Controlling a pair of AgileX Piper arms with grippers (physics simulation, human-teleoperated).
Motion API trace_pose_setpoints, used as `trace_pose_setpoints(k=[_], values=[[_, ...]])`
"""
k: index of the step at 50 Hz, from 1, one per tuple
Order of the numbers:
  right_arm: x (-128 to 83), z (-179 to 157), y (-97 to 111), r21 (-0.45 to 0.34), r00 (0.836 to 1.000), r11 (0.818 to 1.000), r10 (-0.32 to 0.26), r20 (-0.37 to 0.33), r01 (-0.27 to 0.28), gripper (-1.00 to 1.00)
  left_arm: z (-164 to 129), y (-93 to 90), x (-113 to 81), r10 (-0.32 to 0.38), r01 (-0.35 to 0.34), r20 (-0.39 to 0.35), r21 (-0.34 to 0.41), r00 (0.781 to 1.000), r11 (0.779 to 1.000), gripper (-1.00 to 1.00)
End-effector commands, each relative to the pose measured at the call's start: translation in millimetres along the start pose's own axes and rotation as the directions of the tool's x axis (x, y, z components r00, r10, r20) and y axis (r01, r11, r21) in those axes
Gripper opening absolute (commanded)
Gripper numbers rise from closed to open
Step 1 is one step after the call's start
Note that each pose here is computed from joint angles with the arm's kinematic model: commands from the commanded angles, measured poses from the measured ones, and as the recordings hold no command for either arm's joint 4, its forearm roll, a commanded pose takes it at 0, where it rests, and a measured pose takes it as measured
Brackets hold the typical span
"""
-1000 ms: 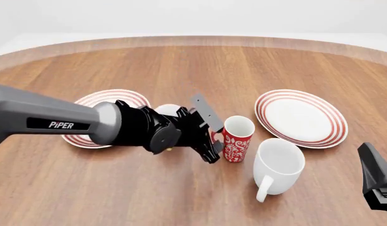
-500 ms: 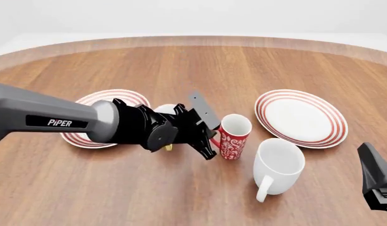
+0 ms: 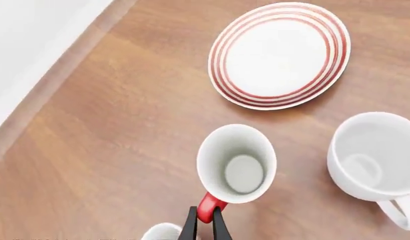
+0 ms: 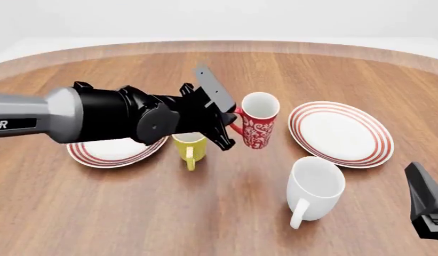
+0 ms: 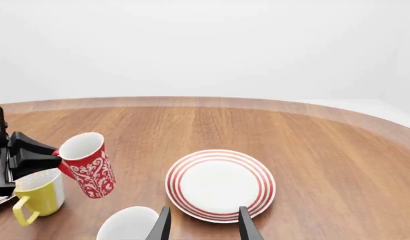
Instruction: Put the red mug on the left plate.
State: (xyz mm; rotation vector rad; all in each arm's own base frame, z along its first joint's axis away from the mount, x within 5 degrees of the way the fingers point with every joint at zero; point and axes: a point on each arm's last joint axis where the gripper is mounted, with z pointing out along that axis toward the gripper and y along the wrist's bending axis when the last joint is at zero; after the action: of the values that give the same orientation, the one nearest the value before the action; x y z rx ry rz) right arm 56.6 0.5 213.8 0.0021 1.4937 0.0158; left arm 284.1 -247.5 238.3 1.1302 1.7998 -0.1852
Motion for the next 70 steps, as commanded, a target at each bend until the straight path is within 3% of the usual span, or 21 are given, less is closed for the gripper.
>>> trace_pose_setpoints(k=[1, 22, 42, 58, 70], values=[[-0.3, -0.4, 0.0, 0.0, 1.0, 1.0, 0.0, 0.0, 0.0, 1.0, -33.2, 24.3, -22.6, 0.0, 0.003, 0.05, -0.057, 0.999, 0.998, -1.0], [-0.1, 0.5, 0.0, 0.0, 1.0, 1.0, 0.0, 0.0, 0.0, 1.0, -80.2, 48.5, -46.2, 0.013, 0.0, 0.105, -0.123, 0.994, 0.992, -1.0], [-0.1, 0.5, 0.0, 0.0, 1.0, 1.0, 0.0, 0.0, 0.0, 1.0, -108.3, 68.4, -49.3, -0.008, 0.031, 0.123, -0.185, 0.992, 0.982, -1.0], [-0.1, 0.4, 0.0, 0.0, 1.0, 1.0, -0.001, 0.0, 0.001, 1.0, -136.8, 82.7, -40.8, -0.039, 0.07, 0.13, -0.247, 0.991, 0.967, -1.0], [-0.1, 0.5, 0.0, 0.0, 1.0, 1.0, 0.0, 0.0, 0.0, 1.0, -147.2, 95.1, -23.8, -0.074, 0.107, 0.119, -0.304, 0.99, 0.947, -1.0]])
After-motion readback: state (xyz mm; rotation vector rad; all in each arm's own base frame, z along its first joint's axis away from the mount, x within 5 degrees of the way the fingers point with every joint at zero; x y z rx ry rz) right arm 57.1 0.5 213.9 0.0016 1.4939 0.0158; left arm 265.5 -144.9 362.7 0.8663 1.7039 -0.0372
